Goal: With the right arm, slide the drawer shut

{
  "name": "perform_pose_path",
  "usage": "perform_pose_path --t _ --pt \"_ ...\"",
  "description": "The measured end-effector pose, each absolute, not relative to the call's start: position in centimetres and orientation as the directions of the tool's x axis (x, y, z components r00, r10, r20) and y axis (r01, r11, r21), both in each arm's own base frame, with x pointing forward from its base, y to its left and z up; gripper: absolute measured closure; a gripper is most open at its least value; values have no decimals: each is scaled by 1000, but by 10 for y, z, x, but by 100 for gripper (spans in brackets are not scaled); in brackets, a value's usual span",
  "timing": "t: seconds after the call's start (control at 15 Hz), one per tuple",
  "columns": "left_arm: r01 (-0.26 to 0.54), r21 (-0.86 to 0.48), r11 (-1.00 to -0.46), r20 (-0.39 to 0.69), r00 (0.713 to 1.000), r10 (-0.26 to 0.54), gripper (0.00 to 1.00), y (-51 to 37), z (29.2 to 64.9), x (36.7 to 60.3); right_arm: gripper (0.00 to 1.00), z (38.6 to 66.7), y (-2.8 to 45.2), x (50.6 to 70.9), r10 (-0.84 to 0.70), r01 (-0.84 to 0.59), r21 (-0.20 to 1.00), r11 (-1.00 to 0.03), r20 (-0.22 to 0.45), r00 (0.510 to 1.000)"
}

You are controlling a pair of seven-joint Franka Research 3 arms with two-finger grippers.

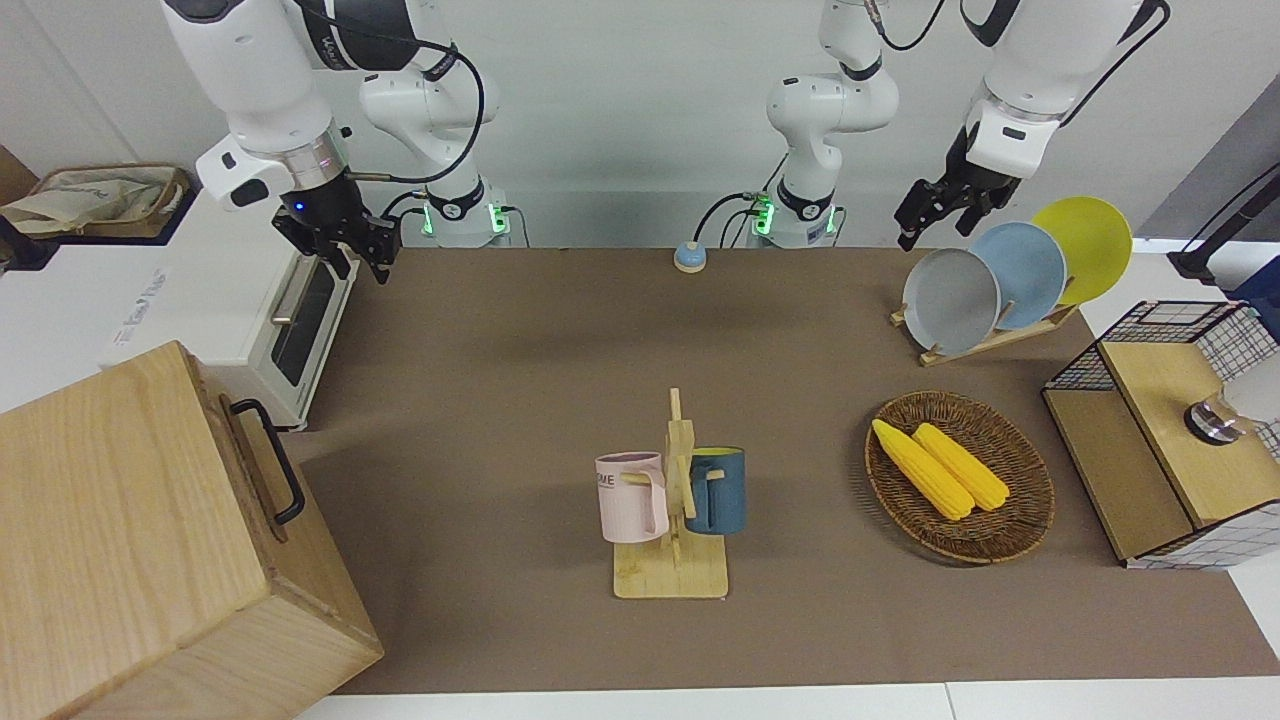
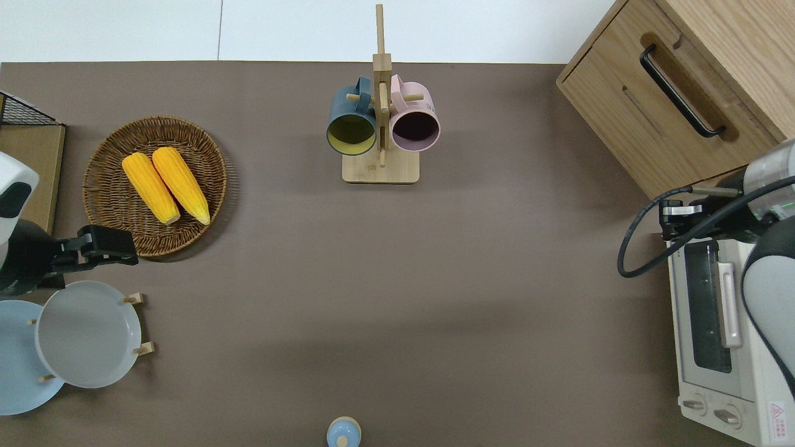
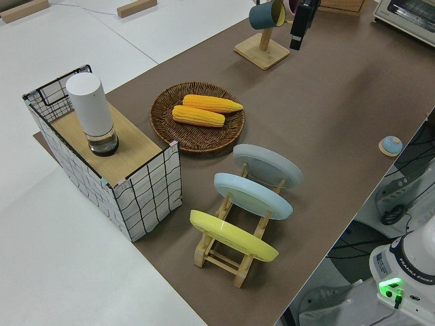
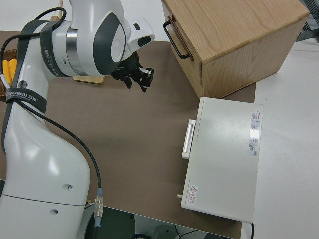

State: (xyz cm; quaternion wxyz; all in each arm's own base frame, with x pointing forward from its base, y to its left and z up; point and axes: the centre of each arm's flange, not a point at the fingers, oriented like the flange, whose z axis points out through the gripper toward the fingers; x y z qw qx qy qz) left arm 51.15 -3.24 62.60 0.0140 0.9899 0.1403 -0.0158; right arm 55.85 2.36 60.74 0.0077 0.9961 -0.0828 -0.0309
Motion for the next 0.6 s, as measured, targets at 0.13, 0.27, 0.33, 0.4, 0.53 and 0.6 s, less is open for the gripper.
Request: perform_pose_path --t 0.13,0.27,0.33,0.4,0.53,0.6 --pt "278 23 -960 -35 960 277 0 -32 626 512 25 613 22 558 -167 -167 18 -986 -50 985" --pt "278 23 -960 -35 960 277 0 -32 626 512 5 621 22 558 -167 -167 16 -986 -39 985" --pt "278 23 -960 -35 960 277 0 -32 626 512 3 627 23 558 -165 -164 14 -986 -32 986" --pt "278 23 -960 -35 960 277 0 -32 626 512 3 631 24 558 -162 -161 12 -987 -26 987" --pt "278 23 -960 -35 960 277 0 -32 626 512 1 636 28 557 -146 -146 9 -989 -19 989" --pt "278 23 -960 -35 960 277 0 -32 626 512 1 636 32 557 -130 -130 9 -991 -18 991"
